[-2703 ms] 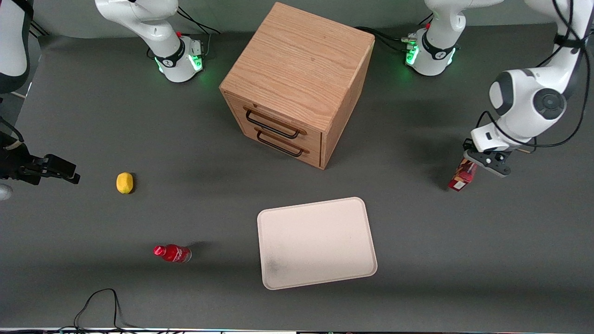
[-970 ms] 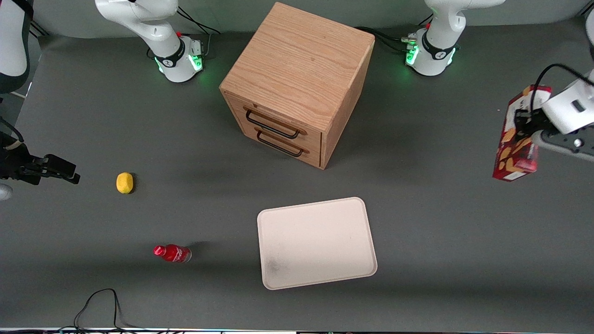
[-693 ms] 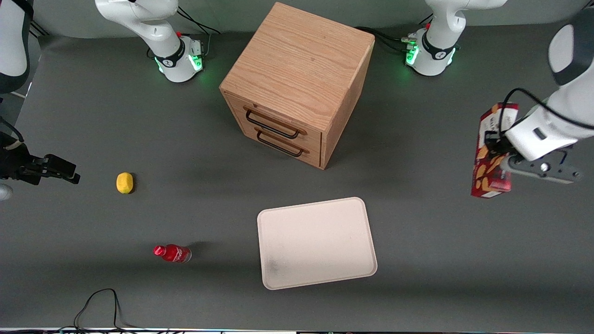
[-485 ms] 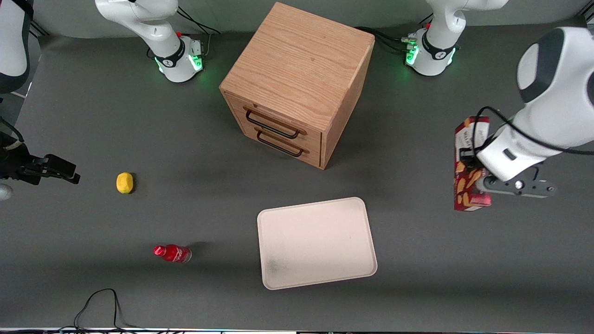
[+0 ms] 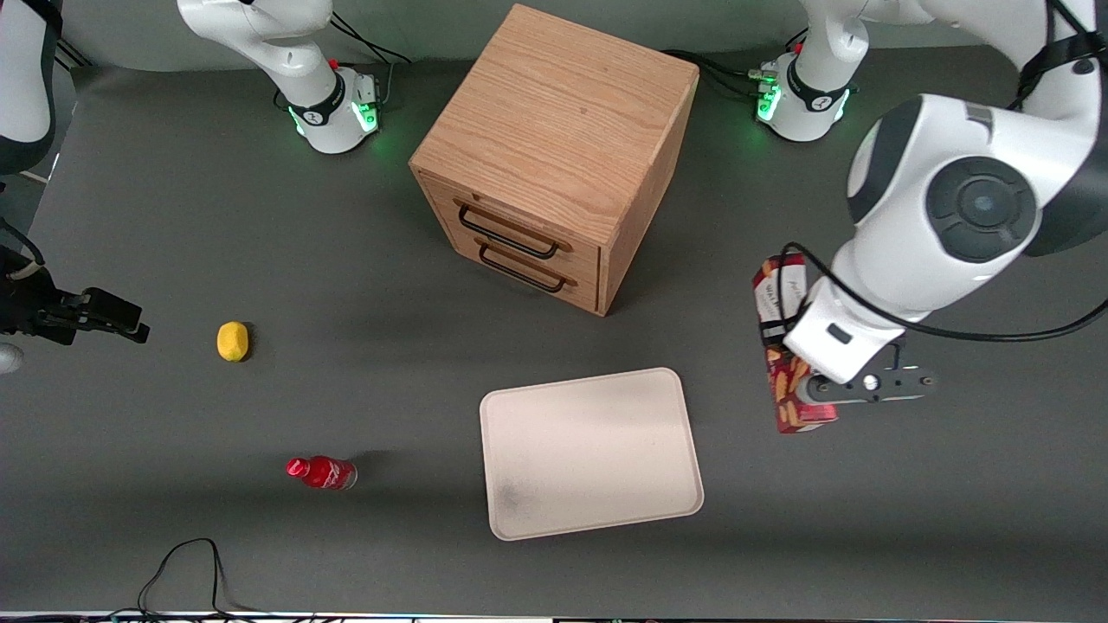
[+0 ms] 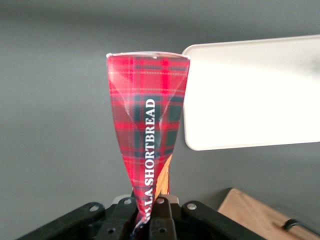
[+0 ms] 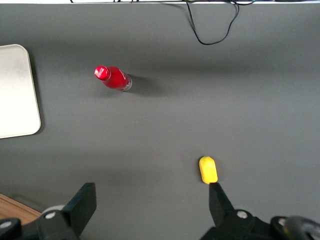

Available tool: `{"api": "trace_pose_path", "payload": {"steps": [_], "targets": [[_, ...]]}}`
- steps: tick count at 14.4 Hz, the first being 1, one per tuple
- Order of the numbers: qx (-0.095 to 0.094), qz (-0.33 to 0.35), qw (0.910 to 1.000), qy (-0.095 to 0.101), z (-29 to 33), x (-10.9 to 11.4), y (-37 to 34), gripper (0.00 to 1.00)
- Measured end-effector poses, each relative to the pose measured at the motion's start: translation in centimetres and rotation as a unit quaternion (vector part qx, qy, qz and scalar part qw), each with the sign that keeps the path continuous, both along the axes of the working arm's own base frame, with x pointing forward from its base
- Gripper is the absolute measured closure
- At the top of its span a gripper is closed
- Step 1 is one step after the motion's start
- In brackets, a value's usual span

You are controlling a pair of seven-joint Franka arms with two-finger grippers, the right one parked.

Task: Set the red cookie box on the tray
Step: 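Carry the held box with the left gripper over the white tray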

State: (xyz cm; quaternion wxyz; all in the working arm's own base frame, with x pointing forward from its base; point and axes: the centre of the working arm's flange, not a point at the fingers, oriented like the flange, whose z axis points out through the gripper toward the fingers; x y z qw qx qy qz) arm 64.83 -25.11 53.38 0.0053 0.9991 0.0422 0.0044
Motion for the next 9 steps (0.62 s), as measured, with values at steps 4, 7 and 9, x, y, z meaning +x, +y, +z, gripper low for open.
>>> {"api": "trace_pose_path", "payload": {"steps": [4, 7, 9], "targets": [[-0.021, 0.025, 0.9991, -0.028, -1.0, 0.8, -5.1, 0.93], [-0.028, 0.033, 0.9986, -0.030, -1.7, 0.8, -6.7, 0.93], [-0.026, 0.035, 0.9987, -0.026, -2.5, 1.1, -6.7, 0.93]]}}
